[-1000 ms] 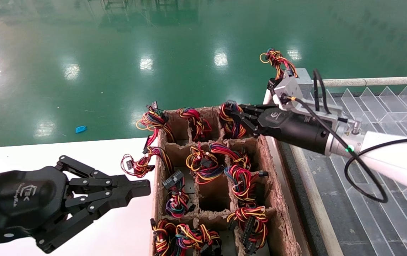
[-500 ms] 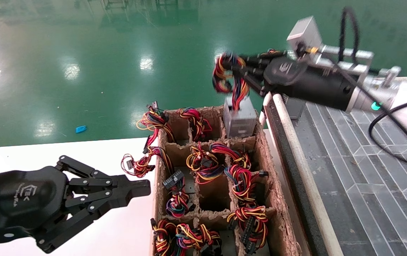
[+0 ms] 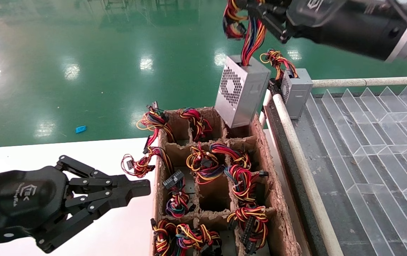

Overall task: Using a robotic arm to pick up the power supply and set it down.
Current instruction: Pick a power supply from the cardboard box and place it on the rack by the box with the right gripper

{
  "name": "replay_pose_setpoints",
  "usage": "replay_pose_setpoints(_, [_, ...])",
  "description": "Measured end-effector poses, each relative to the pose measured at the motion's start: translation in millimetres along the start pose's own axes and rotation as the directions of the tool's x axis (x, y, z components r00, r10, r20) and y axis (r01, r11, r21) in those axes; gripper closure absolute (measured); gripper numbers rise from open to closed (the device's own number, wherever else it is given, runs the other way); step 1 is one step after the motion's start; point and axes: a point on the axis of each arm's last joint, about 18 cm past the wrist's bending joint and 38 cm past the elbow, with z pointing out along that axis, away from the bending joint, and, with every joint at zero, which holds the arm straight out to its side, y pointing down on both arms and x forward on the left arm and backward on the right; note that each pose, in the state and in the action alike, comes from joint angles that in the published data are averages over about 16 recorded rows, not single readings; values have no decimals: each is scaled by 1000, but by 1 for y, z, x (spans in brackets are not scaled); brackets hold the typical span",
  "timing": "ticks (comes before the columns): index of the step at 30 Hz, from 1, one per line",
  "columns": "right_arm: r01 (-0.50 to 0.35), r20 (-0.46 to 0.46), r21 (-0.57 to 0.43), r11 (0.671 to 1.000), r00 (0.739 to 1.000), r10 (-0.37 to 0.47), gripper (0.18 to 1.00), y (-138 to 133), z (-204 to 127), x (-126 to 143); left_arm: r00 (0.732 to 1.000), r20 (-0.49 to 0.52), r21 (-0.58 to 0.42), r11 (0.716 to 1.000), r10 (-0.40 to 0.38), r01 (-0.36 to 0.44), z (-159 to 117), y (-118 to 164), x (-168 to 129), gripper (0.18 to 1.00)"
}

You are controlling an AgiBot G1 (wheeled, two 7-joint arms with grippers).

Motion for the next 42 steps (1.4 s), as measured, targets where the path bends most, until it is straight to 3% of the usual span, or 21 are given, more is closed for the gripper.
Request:
replay_pose_setpoints(8, [53, -71, -9, 999, 996, -54, 947, -25, -17, 15, 1000, 0, 0, 1000, 0, 0, 0, 0, 0, 993])
replay_pose_setpoints(16, [46, -165, -58, 997, 985, -55, 947, -26, -42, 32, 1000, 0, 0, 1000, 0, 0, 0, 0, 0, 993])
replay_pose_setpoints(29, [-42, -300, -173, 984, 954, -12, 948, 9, -88, 54, 1000, 0, 0, 1000, 0, 0, 0, 0, 0, 993])
replay_pose_setpoints(42, [-118, -377, -242, 963, 926, 19, 948, 47, -125, 63, 1000, 0, 0, 1000, 0, 0, 0, 0, 0, 993])
